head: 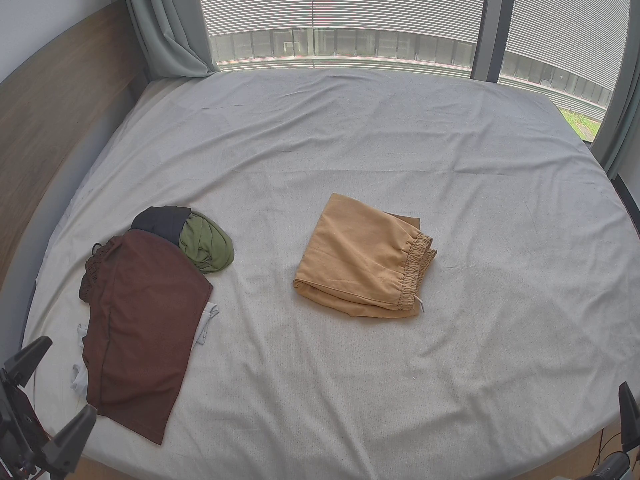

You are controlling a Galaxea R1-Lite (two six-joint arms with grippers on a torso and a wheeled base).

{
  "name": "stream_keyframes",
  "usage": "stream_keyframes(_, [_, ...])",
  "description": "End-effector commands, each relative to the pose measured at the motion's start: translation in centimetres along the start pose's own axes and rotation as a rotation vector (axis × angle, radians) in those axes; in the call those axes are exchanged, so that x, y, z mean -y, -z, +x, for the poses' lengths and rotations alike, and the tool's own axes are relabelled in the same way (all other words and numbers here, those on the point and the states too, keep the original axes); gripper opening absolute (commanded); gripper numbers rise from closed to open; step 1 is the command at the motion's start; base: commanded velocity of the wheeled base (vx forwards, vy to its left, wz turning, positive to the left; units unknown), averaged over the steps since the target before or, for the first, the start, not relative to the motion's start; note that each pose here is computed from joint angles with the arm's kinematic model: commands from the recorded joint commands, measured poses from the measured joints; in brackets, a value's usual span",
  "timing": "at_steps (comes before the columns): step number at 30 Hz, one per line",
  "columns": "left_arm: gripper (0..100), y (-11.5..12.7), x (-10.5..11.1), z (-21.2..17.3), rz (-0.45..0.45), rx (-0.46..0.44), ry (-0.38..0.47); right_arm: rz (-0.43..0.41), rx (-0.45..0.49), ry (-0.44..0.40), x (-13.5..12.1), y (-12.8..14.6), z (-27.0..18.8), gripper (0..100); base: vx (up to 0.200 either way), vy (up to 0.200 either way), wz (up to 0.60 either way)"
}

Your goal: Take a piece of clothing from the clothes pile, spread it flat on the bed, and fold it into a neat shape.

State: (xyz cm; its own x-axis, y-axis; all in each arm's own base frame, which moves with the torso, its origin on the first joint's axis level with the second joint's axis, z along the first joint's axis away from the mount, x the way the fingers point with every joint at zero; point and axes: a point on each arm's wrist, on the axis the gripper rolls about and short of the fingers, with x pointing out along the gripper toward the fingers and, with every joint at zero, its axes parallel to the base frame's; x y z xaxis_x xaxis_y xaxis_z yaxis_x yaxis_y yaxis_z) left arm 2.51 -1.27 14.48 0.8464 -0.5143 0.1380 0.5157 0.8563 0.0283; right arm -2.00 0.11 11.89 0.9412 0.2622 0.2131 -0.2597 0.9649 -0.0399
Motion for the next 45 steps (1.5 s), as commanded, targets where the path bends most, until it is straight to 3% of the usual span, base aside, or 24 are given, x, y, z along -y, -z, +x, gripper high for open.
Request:
stream_keyframes(1, [100, 0.8, 0.8, -2.2, 0.032, 0.052, -0.061, -0.022, 0.007, 0.043, 0.1, 0.5, -0.1, 100, 0.0, 0.0, 0.0])
stream_keyframes(8, [100, 2.2, 1.5, -3.7, 0.04, 0.044, -0.113, -0.052, -0.003, 0.159, -0.4, 1.7, -0.7, 100, 0.0, 0.0, 0.0])
stream_keyframes(13, [100, 4.0, 2.0, -4.7, 0.024, -0.01, -0.163, 0.0, -0.169, 0.229, -0.2, 3.5, -1.0, 100, 0.0, 0.0, 0.0])
stream_keyframes(16, [100, 5.6, 2.3, -5.3, 0.013, -0.086, -0.191, 0.063, -0.162, 0.242, -0.2, 3.5, -1.0, 100, 0.0, 0.0, 0.0])
stream_keyframes(19, [100, 5.5, 2.3, -5.3, 0.021, -0.077, -0.212, 0.084, -0.163, 0.222, -0.2, 3.5, -1.0, 100, 0.0, 0.0, 0.0])
stream_keyframes(22, [100, 5.4, 2.1, -5.4, 0.023, -0.069, -0.303, 0.083, -0.163, 0.227, -0.2, 3.5, -1.0, 100, 0.0, 0.0, 0.0])
stream_keyframes(26, [100, 5.4, 1.9, -5.4, 0.03, -0.07, -0.413, 0.006, -0.189, 0.243, -0.2, 3.7, -1.0, 100, 0.0, 0.0, 0.0])
stream_keyframes(28, [100, 5.4, 1.8, -5.5, 0.027, -0.069, -0.441, -0.013, -0.194, 0.21, -0.2, 3.8, -1.0, 100, 0.0, 0.0, 0.0])
stream_keyframes(30, [100, 5.4, 1.7, -5.5, 0.023, -0.068, -0.459, -0.007, -0.233, 0.238, -0.2, 4.2, -1.1, 100, 0.0, 0.0, 0.0])
stream_keyframes(31, [100, 5.5, 1.7, -5.5, 0.028, -0.075, -0.468, -0.002, -0.241, 0.247, -0.2, 4.2, -1.2, 100, 0.0, 0.0, 0.0])
stream_keyframes(32, [100, 6.2, 1.6, -5.7, 0.031, -0.155, -0.541, 0.01, -0.231, 0.275, -0.1, 4.1, -1.2, 100, 0.0, 0.0, 0.0])
stream_keyframes(34, [100, 6.3, 1.5, -5.7, 0.025, -0.163, -0.574, 0.012, -0.231, 0.274, -0.1, 4.2, -1.2, 100, 0.0, 0.0, 0.0])
stream_keyframes(45, [100, 6.1, 1.6, -5.7, 0.021, -0.146, -0.553, 0.002, -0.229, 0.253, -0.2, 4.1, -1.1, 100, 0.0, 0.0, 0.0])
